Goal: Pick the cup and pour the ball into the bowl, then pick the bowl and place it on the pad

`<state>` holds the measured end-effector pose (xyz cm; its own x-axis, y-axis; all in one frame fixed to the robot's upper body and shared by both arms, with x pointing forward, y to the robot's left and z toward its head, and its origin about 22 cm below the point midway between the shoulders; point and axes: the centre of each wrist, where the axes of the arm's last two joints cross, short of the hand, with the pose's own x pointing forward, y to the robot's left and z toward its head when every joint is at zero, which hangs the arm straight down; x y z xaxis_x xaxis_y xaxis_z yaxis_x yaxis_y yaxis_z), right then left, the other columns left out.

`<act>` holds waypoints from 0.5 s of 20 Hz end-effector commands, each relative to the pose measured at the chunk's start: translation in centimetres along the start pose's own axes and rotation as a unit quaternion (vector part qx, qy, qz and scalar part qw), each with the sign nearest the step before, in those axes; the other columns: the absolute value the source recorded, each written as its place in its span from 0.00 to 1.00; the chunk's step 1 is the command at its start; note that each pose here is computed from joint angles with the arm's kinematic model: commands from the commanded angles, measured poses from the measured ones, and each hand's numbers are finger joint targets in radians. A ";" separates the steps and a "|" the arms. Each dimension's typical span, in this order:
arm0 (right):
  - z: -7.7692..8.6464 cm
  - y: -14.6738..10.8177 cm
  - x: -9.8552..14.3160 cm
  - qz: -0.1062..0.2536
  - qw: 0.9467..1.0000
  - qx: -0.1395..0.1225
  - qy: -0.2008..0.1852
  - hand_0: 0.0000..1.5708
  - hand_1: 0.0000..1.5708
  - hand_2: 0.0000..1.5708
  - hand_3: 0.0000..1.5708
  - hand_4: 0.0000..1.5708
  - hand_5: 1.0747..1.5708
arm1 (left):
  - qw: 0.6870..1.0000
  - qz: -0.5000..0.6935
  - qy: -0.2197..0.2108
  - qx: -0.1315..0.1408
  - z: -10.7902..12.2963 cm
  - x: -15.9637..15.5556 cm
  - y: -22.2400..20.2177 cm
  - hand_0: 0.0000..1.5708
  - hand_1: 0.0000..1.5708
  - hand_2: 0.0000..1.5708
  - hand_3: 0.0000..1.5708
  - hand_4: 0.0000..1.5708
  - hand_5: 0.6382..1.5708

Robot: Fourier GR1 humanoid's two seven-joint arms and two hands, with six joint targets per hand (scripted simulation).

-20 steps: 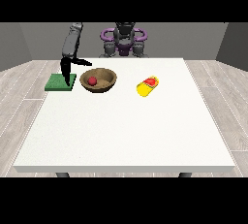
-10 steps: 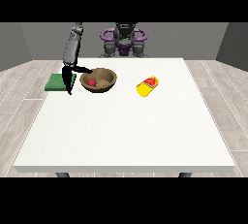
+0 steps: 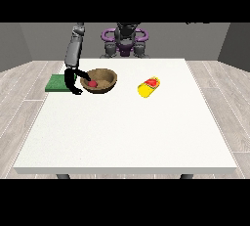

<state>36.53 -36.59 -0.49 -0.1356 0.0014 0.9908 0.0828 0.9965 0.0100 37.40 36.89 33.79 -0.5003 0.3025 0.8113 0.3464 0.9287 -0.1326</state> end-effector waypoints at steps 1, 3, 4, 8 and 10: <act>1.5 -2.9 -0.6 0.048 0.993 -0.043 0.096 1.00 1.00 1.00 0.74 0.63 1.00 | 1.000 0.007 -0.005 0.000 0.0 0.8 0.3 0.00 0.00 0.00 0.00 0.00 1.00; 1.4 -1.9 -1.0 0.065 0.990 -0.048 0.112 1.00 1.00 1.00 1.00 0.63 1.00 | 0.999 0.020 0.023 0.012 0.0 -0.6 0.1 0.00 0.00 0.00 0.00 0.00 1.00; 0.7 -1.6 -0.3 0.054 0.993 -0.044 0.100 1.00 1.00 1.00 1.00 0.65 1.00 | 1.000 0.007 0.007 0.002 0.4 -0.1 0.8 0.00 0.00 0.00 0.00 0.00 1.00; -2.4 -3.0 5.0 0.086 0.989 -0.046 0.108 1.00 1.00 1.00 0.98 0.68 1.00 | 0.998 0.022 0.038 0.039 2.4 -1.9 3.8 0.00 0.00 0.00 0.00 0.00 1.00; -3.4 -2.9 6.8 0.135 0.984 -0.058 0.105 1.00 1.00 1.00 0.91 0.68 0.99 | 0.997 0.018 0.061 0.047 3.2 -4.4 3.7 0.00 0.00 0.00 0.00 0.00 1.00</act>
<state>37.71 -38.72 3.27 0.0653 0.1544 0.9858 0.1637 0.9729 -0.1632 38.05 38.73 30.50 -0.4265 0.3191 0.8463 0.3123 0.9301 -0.1933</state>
